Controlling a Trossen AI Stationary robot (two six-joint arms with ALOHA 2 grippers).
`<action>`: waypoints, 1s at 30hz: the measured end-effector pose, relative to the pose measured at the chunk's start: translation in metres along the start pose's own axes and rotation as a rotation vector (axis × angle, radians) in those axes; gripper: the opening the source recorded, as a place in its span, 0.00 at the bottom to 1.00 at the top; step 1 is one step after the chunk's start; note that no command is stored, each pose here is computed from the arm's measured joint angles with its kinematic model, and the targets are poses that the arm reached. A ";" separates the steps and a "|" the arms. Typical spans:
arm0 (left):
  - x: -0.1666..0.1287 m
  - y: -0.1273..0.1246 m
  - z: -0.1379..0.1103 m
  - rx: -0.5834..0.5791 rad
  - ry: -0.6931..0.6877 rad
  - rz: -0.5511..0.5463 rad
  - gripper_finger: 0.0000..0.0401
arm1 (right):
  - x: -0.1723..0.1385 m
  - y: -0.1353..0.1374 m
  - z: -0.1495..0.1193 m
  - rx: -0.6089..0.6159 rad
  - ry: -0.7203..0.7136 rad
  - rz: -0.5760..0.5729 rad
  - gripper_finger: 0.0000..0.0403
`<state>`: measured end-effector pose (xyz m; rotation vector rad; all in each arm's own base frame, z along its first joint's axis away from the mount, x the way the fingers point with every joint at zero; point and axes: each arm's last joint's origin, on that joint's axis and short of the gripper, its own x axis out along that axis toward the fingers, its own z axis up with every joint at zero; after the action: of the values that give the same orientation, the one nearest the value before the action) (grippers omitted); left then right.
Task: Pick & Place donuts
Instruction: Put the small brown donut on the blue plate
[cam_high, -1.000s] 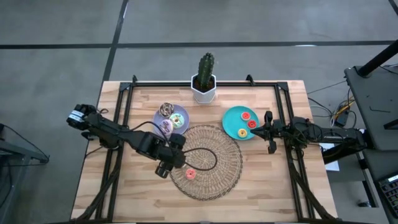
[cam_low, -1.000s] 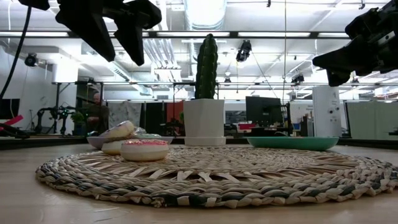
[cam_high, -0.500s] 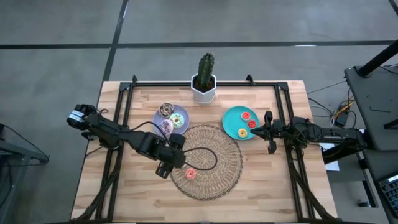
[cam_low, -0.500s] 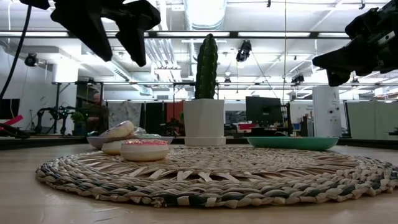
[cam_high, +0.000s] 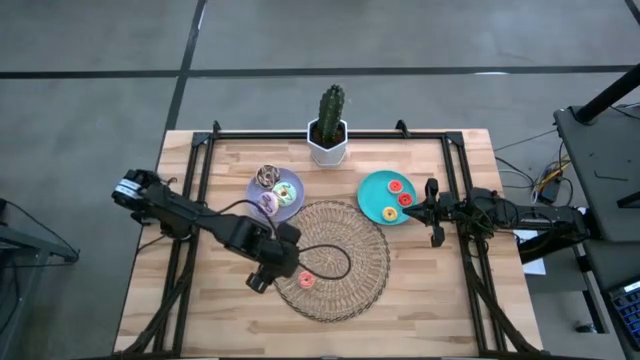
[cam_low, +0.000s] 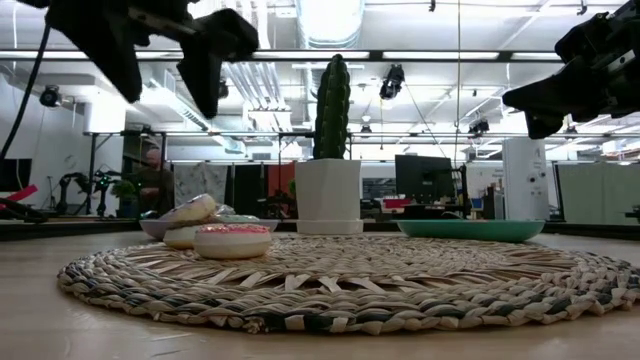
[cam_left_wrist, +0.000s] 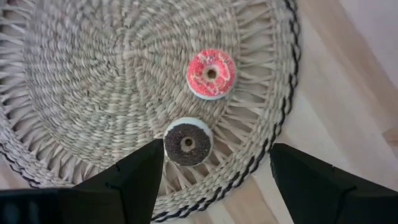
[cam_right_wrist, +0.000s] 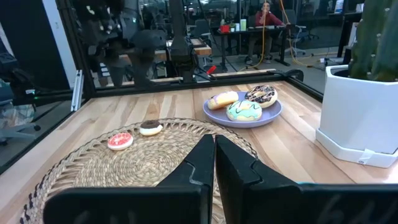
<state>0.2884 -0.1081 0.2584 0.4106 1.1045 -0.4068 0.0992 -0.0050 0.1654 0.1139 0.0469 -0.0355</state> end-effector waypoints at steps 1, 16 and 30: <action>0.003 0.001 0.000 0.002 0.009 0.000 0.66 | 0.000 0.000 0.000 0.000 0.000 0.000 0.02; 0.036 0.010 -0.001 0.027 0.100 -0.024 0.66 | 0.000 0.000 0.000 0.000 0.001 0.001 0.02; 0.058 0.025 -0.005 0.024 0.154 -0.024 0.66 | 0.000 0.000 0.000 0.000 0.000 0.000 0.02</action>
<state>0.3203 -0.0908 0.2061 0.4559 1.2562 -0.4153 0.0992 -0.0050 0.1655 0.1139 0.0468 -0.0355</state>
